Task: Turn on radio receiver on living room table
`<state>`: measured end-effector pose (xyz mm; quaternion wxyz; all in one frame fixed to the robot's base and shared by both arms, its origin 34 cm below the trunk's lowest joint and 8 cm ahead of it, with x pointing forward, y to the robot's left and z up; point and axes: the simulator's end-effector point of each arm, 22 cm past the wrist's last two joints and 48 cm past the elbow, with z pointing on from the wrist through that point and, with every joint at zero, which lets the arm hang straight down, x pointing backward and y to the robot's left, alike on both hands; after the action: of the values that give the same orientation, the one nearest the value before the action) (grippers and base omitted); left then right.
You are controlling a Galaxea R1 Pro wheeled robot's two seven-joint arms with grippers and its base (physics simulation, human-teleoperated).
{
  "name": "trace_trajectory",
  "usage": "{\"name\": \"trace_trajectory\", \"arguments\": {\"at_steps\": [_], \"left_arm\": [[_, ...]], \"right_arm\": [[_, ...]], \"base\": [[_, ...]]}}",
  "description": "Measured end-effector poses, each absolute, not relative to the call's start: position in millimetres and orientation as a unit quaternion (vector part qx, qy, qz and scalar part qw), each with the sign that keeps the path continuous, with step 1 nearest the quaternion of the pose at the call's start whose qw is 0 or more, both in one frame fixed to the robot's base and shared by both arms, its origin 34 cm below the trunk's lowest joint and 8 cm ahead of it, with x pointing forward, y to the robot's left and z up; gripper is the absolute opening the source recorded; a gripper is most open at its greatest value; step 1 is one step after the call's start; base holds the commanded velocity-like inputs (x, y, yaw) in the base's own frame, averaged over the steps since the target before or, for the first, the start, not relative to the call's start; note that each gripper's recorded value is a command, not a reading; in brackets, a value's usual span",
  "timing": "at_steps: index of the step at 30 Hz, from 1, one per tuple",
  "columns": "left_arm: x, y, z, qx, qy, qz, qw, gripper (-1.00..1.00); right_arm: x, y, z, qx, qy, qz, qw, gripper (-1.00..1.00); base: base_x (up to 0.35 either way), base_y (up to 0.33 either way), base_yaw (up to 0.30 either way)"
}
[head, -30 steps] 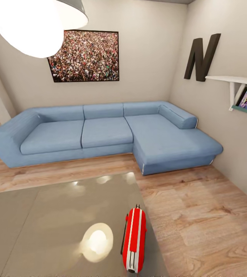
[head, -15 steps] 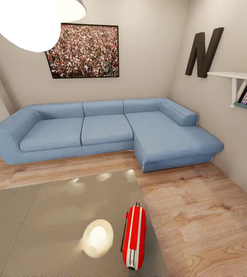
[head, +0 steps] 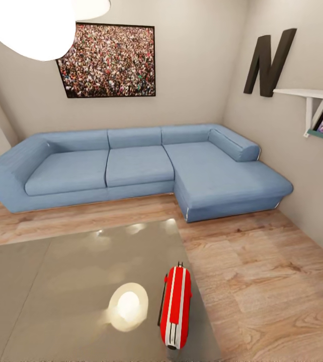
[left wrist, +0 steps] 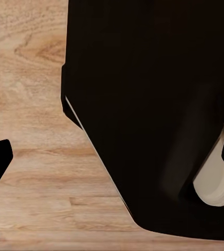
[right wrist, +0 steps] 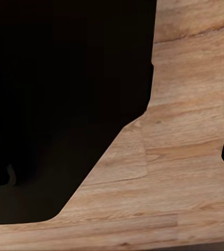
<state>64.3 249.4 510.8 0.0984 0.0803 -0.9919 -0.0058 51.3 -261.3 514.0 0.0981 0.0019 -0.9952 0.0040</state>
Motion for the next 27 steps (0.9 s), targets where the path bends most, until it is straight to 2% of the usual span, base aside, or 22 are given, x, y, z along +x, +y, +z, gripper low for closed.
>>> {"name": "trace_trajectory", "arguments": {"at_steps": [27], "left_arm": [[64.9,258.6,510.6,0.077,-0.992,-0.012,0.097,1.0]], "right_arm": [[49.5,-262.5,514.4,-0.003,-0.995,0.005,0.102,1.0]], "base": [[0.0,0.0,0.0]]}}
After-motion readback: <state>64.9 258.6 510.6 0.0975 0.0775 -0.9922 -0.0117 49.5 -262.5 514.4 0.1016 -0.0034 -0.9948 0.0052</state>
